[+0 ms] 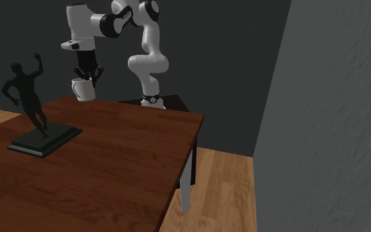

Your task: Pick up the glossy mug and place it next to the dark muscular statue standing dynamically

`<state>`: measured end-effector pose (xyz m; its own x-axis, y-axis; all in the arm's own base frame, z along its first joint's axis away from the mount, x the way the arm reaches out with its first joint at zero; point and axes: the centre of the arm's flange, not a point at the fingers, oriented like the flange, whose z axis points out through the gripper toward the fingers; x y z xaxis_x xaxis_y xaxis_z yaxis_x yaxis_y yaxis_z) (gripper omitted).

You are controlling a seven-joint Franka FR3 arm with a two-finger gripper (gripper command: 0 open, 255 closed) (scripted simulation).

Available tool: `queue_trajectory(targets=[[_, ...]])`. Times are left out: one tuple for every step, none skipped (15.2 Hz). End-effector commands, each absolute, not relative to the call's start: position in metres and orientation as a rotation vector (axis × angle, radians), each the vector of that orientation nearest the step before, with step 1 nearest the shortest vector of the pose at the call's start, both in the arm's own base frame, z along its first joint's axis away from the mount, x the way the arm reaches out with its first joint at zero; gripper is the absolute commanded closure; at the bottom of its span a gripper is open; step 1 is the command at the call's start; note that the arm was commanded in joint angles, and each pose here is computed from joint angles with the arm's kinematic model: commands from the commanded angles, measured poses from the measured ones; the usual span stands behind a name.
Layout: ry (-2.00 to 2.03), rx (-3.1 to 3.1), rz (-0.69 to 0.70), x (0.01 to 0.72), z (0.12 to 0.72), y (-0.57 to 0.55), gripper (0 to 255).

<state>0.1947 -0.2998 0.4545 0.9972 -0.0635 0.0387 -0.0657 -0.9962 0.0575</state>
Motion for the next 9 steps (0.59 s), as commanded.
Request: queue_trajectory(targets=[[-0.100, 3.080, 0.058, 0.194, 0.445, -0.300, 255], [-0.100, 3.080, 0.058, 0.194, 0.439, -0.300, 255], [-0.100, 3.080, 0.058, 0.194, 0.434, -0.300, 255], [-0.100, 3.080, 0.058, 0.194, 0.429, -0.300, 255], [-0.100, 3.080, 0.058, 0.194, 0.424, -0.300, 255], [-0.100, 3.080, 0.058, 0.194, 0.418, -0.300, 255], [-0.100, 3.080, 0.058, 0.194, 0.413, -0.300, 255], [-0.100, 3.080, 0.058, 0.194, 0.408, -0.300, 255], [-0.100, 3.080, 0.058, 0.194, 0.402, -0.300, 255]])
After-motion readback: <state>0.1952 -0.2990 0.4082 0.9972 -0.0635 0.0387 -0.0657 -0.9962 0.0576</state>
